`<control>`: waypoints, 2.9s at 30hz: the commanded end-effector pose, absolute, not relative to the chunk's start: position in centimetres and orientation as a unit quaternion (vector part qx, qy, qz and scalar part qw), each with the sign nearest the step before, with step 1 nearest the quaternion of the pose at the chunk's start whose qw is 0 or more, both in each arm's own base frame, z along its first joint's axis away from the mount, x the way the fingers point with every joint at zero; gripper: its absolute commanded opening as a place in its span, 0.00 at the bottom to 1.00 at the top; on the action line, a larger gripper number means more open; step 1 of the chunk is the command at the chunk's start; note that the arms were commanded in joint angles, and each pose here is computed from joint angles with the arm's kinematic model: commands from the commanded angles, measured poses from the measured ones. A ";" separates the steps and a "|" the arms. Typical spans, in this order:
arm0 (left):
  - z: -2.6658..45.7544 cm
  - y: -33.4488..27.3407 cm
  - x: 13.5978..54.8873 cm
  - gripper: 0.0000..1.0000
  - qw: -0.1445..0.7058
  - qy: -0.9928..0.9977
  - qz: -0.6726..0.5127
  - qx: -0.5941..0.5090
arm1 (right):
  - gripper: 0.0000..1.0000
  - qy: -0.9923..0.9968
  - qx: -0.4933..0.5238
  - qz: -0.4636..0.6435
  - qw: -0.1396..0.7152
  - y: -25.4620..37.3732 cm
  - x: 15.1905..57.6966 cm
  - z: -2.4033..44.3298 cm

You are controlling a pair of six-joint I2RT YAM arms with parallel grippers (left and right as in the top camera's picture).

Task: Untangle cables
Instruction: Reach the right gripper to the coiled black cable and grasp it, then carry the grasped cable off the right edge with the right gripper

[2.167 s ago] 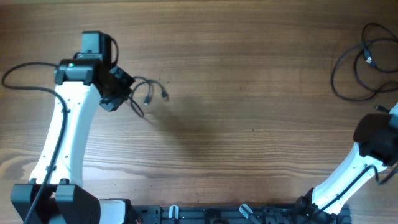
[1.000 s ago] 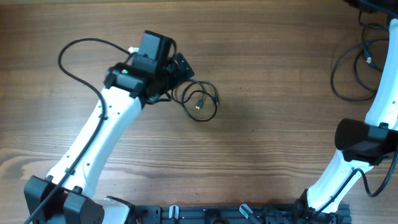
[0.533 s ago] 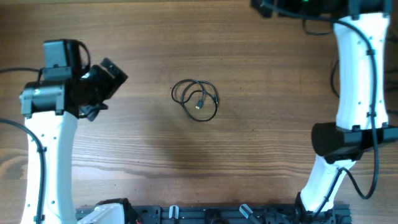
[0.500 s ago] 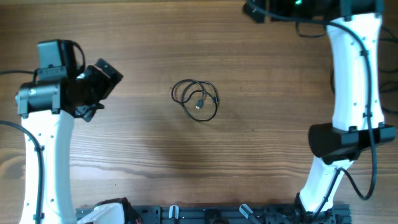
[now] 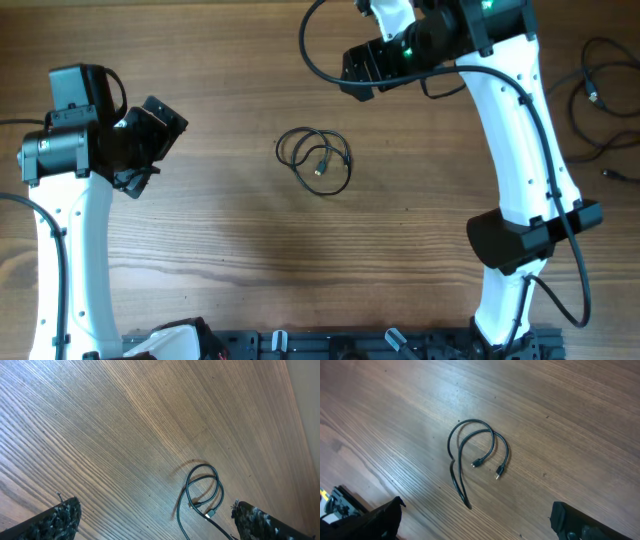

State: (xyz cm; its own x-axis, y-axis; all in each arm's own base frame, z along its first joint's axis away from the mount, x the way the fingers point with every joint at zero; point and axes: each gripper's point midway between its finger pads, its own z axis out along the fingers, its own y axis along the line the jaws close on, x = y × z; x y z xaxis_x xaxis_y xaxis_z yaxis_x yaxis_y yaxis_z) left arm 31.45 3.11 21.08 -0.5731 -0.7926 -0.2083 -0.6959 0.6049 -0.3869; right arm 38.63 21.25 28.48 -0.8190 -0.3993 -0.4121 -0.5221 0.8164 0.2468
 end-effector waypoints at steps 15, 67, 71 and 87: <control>21.0 3.4 31.5 1.00 0.184 0.881 -0.125 -0.417 | 0.98 0.943 -0.286 0.167 0.038 23.6 35.6 17.4; 21.0 3.4 31.5 1.00 0.185 0.881 -0.125 -0.417 | 0.04 0.801 0.278 -0.056 0.527 -19.9 57.5 36.0; 21.0 3.4 31.5 1.00 0.184 0.881 -0.125 -0.417 | 0.08 0.825 0.301 -0.066 0.474 -23.2 59.2 27.3; 21.0 3.4 31.5 1.00 0.184 0.881 -0.125 -0.417 | 1.00 0.854 0.117 0.055 0.504 -12.1 54.9 37.2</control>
